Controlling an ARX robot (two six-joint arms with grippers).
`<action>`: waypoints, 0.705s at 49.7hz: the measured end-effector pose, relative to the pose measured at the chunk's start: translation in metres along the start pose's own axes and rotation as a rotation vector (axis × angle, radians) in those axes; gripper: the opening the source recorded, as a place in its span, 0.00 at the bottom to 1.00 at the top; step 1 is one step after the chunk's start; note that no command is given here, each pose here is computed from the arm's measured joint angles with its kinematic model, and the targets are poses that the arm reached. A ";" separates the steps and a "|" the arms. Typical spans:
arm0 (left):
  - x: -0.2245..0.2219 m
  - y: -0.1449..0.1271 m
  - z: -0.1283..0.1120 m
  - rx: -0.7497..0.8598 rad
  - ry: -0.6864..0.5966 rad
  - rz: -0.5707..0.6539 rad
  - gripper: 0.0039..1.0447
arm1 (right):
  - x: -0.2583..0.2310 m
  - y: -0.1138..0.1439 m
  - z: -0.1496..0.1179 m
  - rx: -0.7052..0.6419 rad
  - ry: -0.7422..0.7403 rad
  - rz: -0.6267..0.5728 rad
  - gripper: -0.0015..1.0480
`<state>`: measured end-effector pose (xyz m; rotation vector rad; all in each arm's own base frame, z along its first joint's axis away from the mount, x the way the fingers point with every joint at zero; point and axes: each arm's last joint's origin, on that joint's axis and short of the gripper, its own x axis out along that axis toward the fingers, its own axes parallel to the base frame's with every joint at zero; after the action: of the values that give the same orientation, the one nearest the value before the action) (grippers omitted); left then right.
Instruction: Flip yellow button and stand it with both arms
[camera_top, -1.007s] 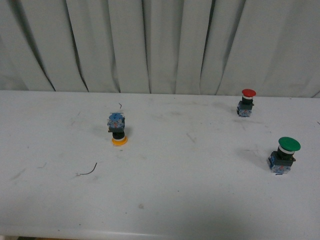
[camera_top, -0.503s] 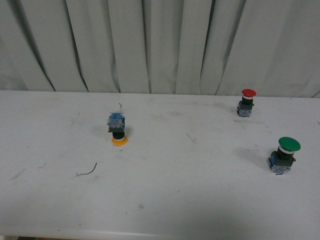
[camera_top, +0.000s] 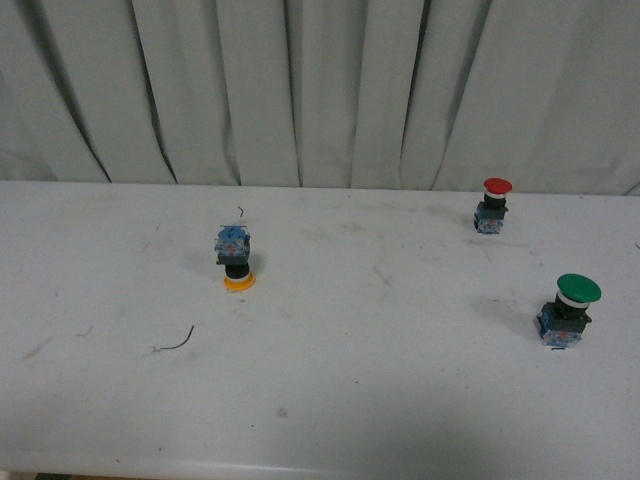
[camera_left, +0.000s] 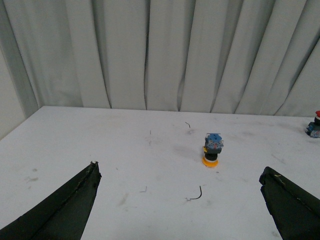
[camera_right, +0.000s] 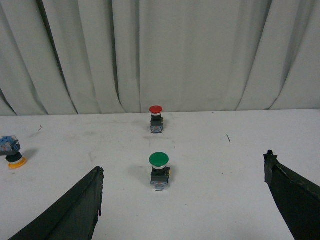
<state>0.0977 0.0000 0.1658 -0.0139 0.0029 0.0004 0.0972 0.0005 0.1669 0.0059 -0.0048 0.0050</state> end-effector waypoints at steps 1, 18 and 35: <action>0.000 0.000 0.000 0.000 0.000 0.000 0.94 | 0.000 0.000 0.000 0.000 0.000 0.000 0.94; 0.007 0.001 0.006 -0.047 0.235 0.110 0.94 | 0.000 0.000 0.000 0.000 0.000 0.000 0.94; 0.107 -0.009 0.038 -0.069 0.169 0.059 0.94 | 0.000 0.000 0.000 0.000 0.000 0.000 0.94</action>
<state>0.2050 -0.0087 0.2039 -0.0827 0.1725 0.0583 0.0972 0.0005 0.1668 0.0055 -0.0044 0.0050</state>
